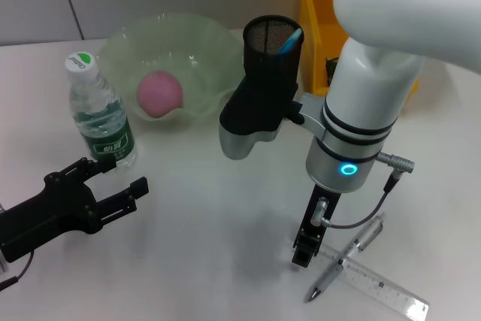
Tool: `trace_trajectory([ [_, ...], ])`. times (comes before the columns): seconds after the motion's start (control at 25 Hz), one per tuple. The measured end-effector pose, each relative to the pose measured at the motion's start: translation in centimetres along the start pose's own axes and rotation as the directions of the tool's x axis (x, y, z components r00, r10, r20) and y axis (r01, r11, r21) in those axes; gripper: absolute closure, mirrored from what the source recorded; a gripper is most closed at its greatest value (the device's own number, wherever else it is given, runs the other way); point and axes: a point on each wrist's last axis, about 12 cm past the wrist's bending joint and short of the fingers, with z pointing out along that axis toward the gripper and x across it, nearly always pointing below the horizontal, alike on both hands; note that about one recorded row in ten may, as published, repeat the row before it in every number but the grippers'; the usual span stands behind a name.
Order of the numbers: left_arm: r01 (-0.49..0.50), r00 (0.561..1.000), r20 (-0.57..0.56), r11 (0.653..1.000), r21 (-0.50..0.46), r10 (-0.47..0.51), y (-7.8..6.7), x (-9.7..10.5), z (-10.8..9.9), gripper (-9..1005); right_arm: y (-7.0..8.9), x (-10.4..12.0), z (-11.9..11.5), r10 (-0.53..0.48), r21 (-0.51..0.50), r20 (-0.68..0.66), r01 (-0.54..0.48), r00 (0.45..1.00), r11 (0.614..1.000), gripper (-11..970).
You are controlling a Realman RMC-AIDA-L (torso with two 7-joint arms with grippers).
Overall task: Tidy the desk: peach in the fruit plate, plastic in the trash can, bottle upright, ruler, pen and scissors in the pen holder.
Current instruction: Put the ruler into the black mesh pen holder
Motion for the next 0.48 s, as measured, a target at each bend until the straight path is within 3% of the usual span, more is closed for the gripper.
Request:
trace_trajectory([
  [0.48, -0.002, 1.0, 0.006, 1.0, -0.008, 0.002, 0.22, -0.18, -0.03, 193, 0.06, -0.09, 0.01, -0.009, 0.007, -0.005, 0.009, 1.0, 1.0, 554],
])
